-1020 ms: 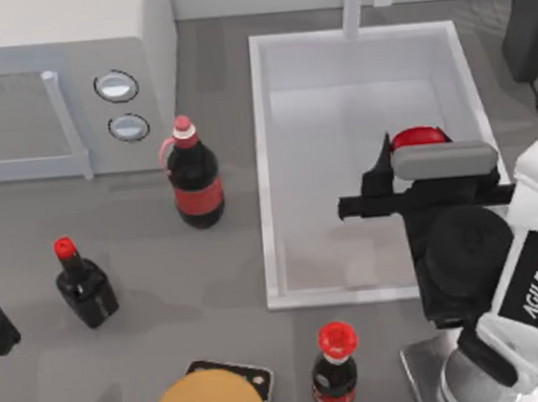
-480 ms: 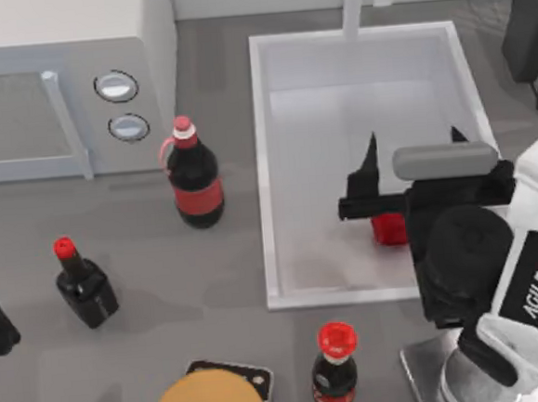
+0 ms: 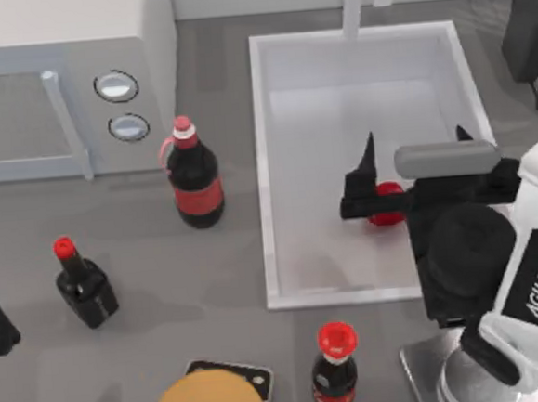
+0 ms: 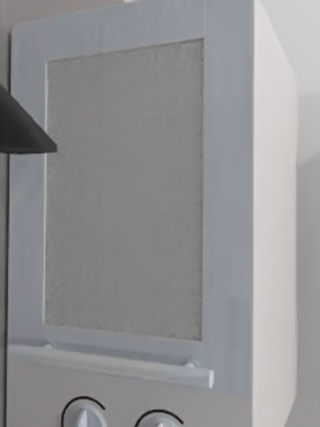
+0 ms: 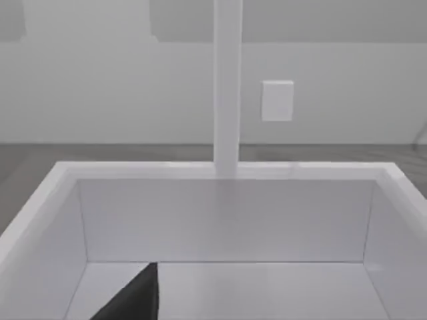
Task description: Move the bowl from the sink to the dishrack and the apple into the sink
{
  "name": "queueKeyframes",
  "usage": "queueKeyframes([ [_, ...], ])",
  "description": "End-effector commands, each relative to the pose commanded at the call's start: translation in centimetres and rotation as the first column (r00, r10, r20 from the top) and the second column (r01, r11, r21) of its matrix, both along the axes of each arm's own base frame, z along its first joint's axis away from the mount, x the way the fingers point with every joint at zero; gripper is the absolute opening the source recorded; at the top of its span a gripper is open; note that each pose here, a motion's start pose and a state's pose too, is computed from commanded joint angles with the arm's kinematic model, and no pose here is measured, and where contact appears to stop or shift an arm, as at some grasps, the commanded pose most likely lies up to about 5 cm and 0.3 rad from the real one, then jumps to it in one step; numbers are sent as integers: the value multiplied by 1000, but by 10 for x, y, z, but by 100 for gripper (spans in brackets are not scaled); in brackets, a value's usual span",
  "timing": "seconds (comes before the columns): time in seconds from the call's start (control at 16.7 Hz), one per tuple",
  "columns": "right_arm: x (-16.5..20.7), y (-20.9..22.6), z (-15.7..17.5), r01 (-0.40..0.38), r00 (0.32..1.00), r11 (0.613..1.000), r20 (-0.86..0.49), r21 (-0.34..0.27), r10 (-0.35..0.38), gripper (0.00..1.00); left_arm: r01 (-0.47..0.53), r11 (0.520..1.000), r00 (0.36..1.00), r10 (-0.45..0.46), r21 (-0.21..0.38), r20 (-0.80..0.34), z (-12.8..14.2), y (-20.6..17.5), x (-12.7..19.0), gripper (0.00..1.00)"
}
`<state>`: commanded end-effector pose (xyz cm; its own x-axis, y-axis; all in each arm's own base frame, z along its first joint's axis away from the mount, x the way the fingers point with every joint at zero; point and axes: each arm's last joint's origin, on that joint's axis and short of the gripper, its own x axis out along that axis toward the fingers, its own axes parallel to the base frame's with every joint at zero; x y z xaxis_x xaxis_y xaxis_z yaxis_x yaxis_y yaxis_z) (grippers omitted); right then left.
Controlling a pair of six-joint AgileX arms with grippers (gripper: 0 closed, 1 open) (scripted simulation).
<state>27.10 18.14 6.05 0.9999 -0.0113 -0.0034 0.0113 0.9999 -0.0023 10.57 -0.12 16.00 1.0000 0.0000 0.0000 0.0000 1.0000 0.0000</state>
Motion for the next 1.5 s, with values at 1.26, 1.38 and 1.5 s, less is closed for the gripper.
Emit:
queueKeyframes([
  [1.26,-150,-183,102,42,996,999,-81,-3,-42,100,0,1000,1000,0,0,0,0,0,0,100],
  [1.38,-158,-183,99,20,999,1000,-50,1,-20,100,0,1000,1000,0,0,0,0,0,0,100],
  [1.5,-163,-183,99,2,1000,1000,-20,2,-2,100,0,1000,1000,0,0,0,0,0,0,100],
])
